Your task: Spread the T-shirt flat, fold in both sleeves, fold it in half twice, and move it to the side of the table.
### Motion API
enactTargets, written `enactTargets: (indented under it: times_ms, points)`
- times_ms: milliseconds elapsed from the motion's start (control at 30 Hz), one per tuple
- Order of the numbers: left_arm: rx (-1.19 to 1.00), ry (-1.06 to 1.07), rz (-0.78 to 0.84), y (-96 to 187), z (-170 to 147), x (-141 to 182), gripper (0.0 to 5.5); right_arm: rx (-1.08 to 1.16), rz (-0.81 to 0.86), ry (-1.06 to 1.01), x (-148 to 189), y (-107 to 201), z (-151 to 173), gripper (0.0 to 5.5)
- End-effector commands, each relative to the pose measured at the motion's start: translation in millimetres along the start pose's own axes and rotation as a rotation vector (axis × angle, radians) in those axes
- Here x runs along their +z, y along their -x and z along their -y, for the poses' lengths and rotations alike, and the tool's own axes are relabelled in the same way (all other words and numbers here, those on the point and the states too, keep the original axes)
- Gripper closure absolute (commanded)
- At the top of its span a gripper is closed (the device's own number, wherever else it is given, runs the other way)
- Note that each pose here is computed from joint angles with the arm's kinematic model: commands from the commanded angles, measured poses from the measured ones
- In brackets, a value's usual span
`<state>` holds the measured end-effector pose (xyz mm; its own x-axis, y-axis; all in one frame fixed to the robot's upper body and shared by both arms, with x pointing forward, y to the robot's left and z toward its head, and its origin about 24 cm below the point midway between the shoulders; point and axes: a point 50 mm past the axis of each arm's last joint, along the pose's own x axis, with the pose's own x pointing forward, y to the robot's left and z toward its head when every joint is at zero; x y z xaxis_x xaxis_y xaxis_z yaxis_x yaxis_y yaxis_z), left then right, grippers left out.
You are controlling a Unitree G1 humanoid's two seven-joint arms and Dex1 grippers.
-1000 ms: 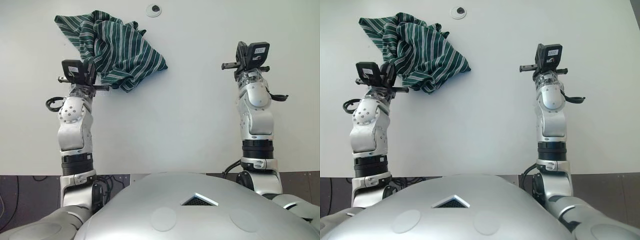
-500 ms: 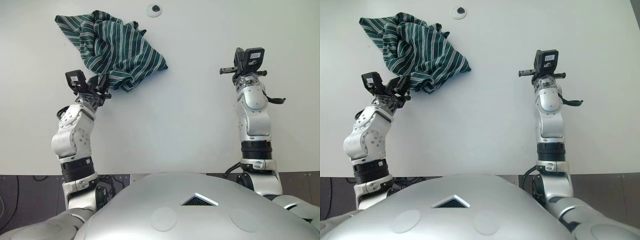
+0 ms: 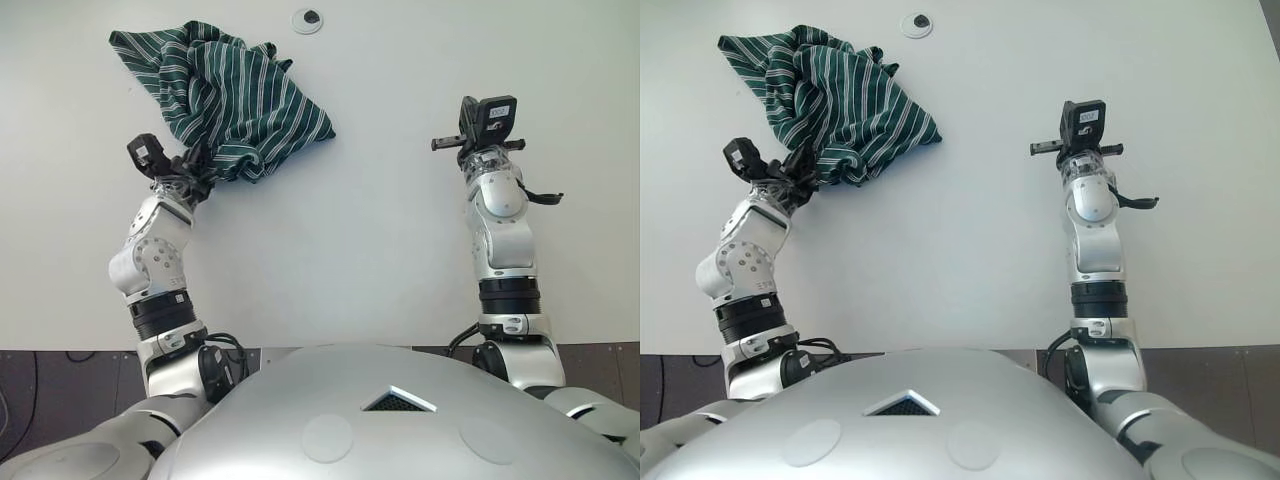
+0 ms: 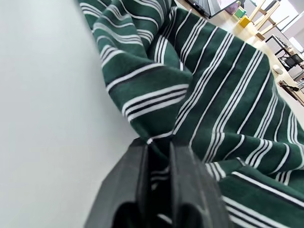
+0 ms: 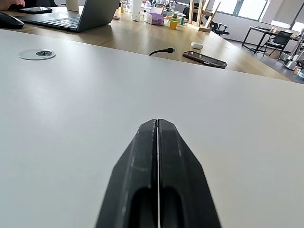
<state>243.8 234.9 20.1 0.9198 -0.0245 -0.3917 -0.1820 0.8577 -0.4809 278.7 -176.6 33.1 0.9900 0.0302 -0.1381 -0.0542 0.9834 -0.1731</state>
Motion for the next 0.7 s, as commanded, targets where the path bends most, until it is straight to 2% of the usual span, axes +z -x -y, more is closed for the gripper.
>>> enactTargets:
  times_ms: [33,200,367,433,533,600,700]
  points:
    - [0.004,-0.06,0.097,-1,2,18,5.49,0.001,0.034,0.024,8,-6,1,5.5]
    - [-0.207,-0.178,0.272,7,42,71,5.49,-0.001,0.042,0.035,10,-8,3,5.5]
    - [-0.471,-0.301,0.318,30,79,113,5.49,0.006,0.057,0.058,12,-9,3,5.5]
    - [-0.595,-0.37,0.309,38,100,120,5.49,-0.001,0.054,0.055,11,-10,5,5.5]
    - [-0.771,-0.45,0.239,45,131,111,5.49,-0.002,0.055,0.05,12,-11,5,5.5]
    - [-0.852,-0.48,0.155,52,142,93,5.49,0.003,0.059,0.055,13,-13,6,5.5]
    - [-0.819,-0.492,-0.056,54,133,54,5.49,-0.004,0.059,0.061,14,-14,11,5.5]
